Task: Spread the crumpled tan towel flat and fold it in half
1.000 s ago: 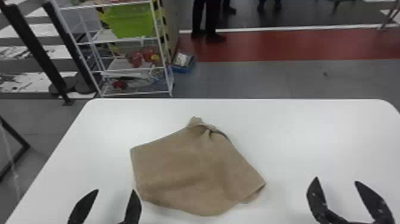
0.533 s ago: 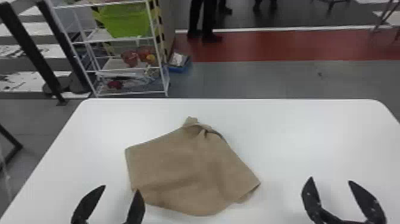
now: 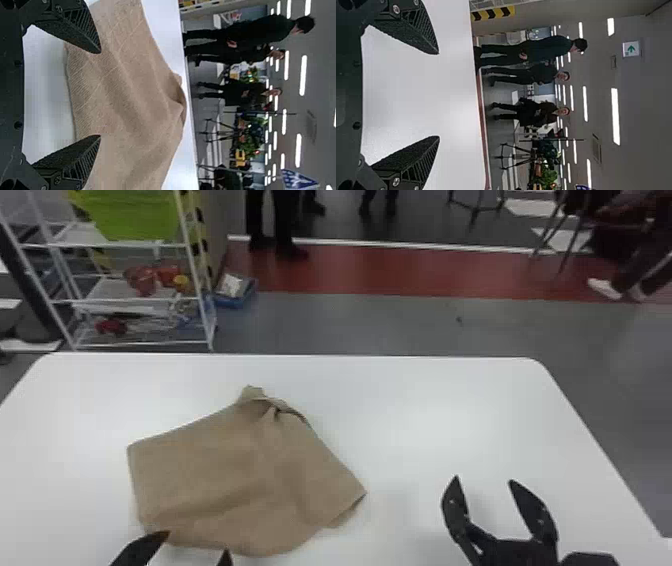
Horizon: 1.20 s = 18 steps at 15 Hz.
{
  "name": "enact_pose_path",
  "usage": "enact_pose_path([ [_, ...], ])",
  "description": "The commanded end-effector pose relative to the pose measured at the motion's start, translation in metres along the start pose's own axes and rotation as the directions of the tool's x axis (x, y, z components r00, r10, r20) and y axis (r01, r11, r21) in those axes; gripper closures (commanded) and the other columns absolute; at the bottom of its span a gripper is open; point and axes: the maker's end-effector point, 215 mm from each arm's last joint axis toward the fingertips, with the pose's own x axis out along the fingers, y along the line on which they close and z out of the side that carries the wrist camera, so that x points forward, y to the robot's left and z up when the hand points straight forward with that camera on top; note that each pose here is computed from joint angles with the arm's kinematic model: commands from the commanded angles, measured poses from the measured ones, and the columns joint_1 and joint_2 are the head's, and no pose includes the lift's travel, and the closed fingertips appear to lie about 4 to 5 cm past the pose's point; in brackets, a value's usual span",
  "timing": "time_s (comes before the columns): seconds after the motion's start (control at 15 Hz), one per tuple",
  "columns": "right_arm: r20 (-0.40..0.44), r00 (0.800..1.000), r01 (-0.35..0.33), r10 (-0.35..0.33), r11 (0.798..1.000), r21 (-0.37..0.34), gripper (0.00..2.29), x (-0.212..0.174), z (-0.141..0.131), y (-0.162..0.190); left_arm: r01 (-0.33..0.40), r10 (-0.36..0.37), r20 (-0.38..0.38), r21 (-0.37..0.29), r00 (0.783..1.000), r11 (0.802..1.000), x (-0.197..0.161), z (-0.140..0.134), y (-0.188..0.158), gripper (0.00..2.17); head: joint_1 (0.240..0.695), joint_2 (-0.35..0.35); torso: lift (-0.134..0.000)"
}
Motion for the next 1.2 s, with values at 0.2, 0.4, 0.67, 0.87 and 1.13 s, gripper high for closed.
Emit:
enact_pose_path([
  [0.2, -0.001, 1.000, 0.010, -0.010, 1.000, 0.000, 0.12, 0.000, -0.002, -0.006, 0.076, -0.075, -0.035, 0.040, 0.997, 0.996, 0.000, 0.008, -0.039, 0.14, 0.695, -0.168, -0.123],
  [0.4, -0.001, 1.000, 0.011, -0.011, 1.000, 0.001, 0.12, 0.000, -0.002, -0.006, 0.122, -0.116, -0.098, 0.061, 0.988, 0.991, 0.003, -0.002, -0.060, 0.14, 0.695, -0.202, -0.123],
  [0.67, 0.002, 1.000, 0.012, -0.012, 1.000, 0.003, 0.12, -0.001, -0.002, -0.006, 0.129, -0.117, -0.167, 0.064, 0.979, 0.990, 0.012, -0.018, -0.061, 0.13, 0.695, -0.240, -0.123],
  [0.87, 0.001, 1.000, 0.012, -0.012, 1.000, 0.002, 0.12, -0.001, -0.002, -0.006, 0.116, -0.104, -0.153, 0.068, 0.983, 0.991, 0.017, -0.010, -0.057, 0.10, 0.695, -0.237, -0.123],
  [1.13, -0.001, 1.000, 0.013, -0.013, 1.000, 0.003, 0.12, -0.001, -0.003, -0.006, 0.106, -0.095, -0.146, 0.068, 0.985, 0.992, 0.031, -0.004, -0.058, 0.12, 0.695, -0.233, -0.123],
])
